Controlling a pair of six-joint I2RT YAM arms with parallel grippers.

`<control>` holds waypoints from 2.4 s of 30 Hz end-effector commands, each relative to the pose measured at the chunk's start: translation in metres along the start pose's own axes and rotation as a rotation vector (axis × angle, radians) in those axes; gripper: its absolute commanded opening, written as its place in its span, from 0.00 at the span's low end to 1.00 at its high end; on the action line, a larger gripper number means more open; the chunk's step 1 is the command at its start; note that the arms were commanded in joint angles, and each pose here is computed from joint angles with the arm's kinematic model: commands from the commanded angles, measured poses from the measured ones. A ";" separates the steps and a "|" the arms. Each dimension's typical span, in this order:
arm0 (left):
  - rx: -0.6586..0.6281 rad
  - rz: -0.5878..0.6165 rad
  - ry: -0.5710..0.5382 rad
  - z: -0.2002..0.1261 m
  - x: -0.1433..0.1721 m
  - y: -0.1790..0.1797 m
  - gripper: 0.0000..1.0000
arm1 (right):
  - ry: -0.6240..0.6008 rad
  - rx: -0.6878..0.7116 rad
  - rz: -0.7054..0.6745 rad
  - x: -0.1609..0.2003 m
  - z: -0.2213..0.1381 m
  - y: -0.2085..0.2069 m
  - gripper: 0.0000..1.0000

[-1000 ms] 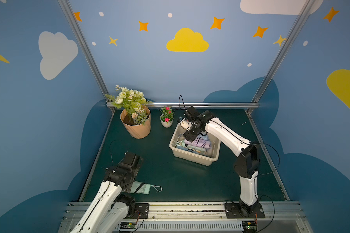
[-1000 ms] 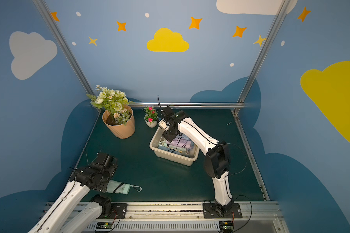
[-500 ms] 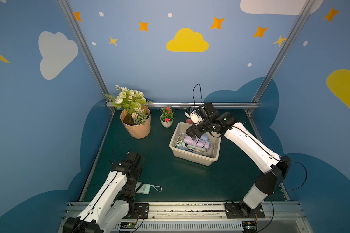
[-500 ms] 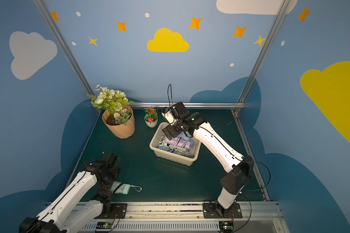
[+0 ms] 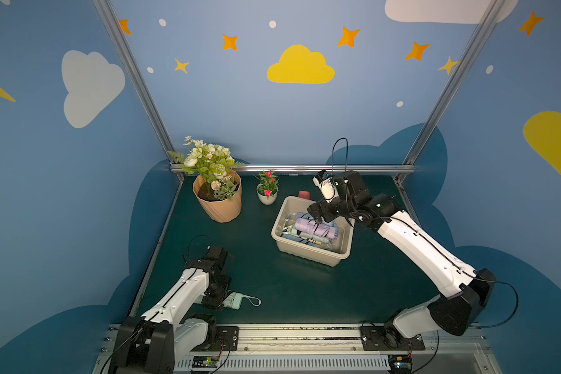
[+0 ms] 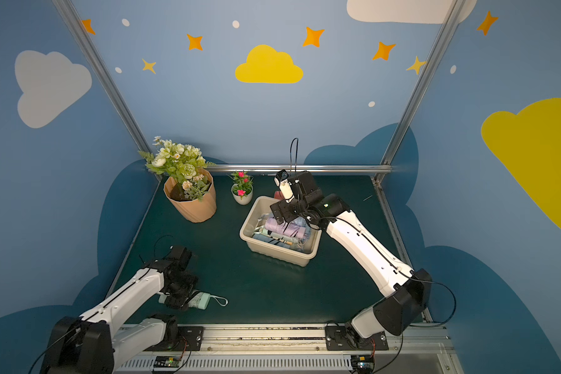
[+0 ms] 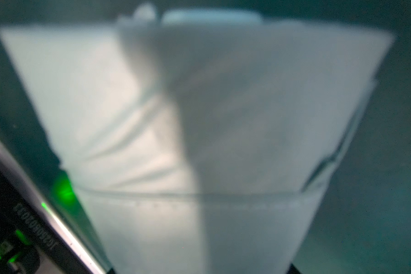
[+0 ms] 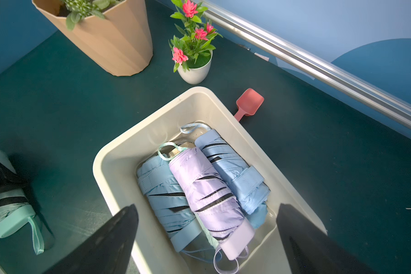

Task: Put the umbrella into the storage box
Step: Pick up the umbrella from the center of the board, then place the umbrella in the storage box.

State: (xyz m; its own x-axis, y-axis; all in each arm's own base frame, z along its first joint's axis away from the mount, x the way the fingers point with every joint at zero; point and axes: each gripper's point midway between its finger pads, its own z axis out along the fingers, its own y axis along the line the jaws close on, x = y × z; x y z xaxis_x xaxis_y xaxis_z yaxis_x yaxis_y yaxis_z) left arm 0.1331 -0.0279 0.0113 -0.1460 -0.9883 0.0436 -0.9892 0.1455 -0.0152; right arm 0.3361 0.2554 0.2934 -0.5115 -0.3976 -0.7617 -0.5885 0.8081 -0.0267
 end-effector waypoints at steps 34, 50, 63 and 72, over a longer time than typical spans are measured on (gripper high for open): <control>1.073 1.440 -0.751 -0.296 0.043 -0.188 0.25 | -0.175 0.182 0.401 0.029 -0.059 -0.094 0.95; 0.903 2.854 -0.999 -0.270 0.220 -0.221 0.26 | -0.159 0.276 0.460 0.066 -0.090 -0.117 0.95; 0.636 3.253 -0.924 -0.174 0.305 -0.232 0.20 | -0.156 0.327 0.489 0.091 -0.113 -0.123 0.95; 0.412 3.199 -0.915 -0.158 0.299 -0.249 0.83 | -0.153 0.320 0.499 0.092 -0.112 -0.124 0.95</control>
State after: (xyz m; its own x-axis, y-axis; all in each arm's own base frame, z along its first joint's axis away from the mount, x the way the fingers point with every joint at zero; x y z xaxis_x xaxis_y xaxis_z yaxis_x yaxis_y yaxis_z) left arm 0.3235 -0.3544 0.1604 0.4340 0.8728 -0.2233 0.8200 -0.2801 0.4991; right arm 0.2948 0.0721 0.3028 -0.5538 0.1023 -0.8264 -0.0807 0.9812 0.1755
